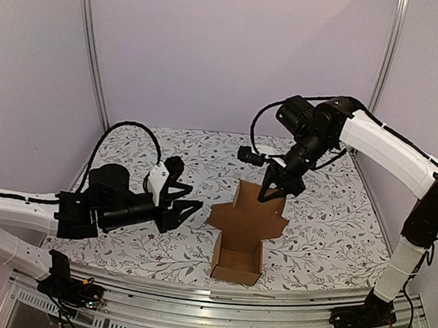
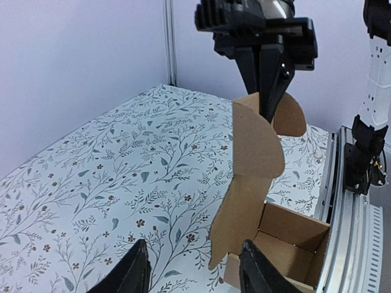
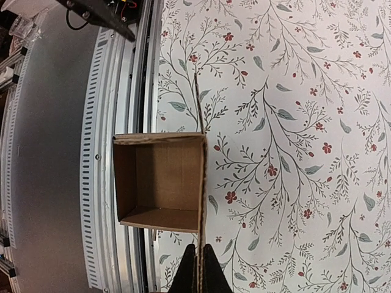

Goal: Fold the paper box

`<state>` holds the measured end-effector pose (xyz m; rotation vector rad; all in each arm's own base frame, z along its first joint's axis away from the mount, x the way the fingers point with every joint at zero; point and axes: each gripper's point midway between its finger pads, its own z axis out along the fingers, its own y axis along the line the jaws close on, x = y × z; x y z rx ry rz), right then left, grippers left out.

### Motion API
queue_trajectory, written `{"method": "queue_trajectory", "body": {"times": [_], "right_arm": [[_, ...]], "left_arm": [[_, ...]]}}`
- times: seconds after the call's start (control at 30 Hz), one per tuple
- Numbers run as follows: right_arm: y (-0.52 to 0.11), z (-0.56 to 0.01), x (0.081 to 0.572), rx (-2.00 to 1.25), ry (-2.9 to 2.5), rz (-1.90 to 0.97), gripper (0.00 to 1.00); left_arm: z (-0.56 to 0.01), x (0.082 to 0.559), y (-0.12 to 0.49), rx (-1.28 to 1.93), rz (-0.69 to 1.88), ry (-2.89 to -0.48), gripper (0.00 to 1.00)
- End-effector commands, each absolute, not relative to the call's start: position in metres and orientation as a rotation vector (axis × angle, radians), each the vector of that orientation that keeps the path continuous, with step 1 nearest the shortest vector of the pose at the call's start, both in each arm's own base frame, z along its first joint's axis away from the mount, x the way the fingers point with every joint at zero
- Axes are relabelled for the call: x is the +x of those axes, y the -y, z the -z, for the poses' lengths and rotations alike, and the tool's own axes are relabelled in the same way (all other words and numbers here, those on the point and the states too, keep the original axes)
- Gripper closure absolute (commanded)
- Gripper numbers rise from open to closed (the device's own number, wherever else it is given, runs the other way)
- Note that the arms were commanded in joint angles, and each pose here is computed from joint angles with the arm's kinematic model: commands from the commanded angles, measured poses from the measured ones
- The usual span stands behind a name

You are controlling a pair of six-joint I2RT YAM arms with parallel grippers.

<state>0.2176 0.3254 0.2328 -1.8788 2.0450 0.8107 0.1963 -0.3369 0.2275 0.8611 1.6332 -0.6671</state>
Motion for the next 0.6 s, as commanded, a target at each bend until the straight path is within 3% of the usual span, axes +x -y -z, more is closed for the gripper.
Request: {"method": "queue_trajectory", "body": {"times": [0.0, 0.17, 0.57], "right_arm": [[-0.318, -0.244, 0.193, -1.945, -1.968, -0.901, 1.0], [-0.323, -0.255, 0.191, -1.927, -1.91, -0.934, 1.0], [-0.328, -0.25, 0.206, -1.851, -1.945, -0.873, 1.0]], "left_arm": [[-0.204, 0.206, 0.306, 0.818, 0.653, -1.725, 0.5], [-0.184, 0.219, 0.314, 0.859, 0.649, -1.787, 0.53], [-0.206, 0.191, 0.357, 1.013, 0.905, -1.636, 0.52]]}}
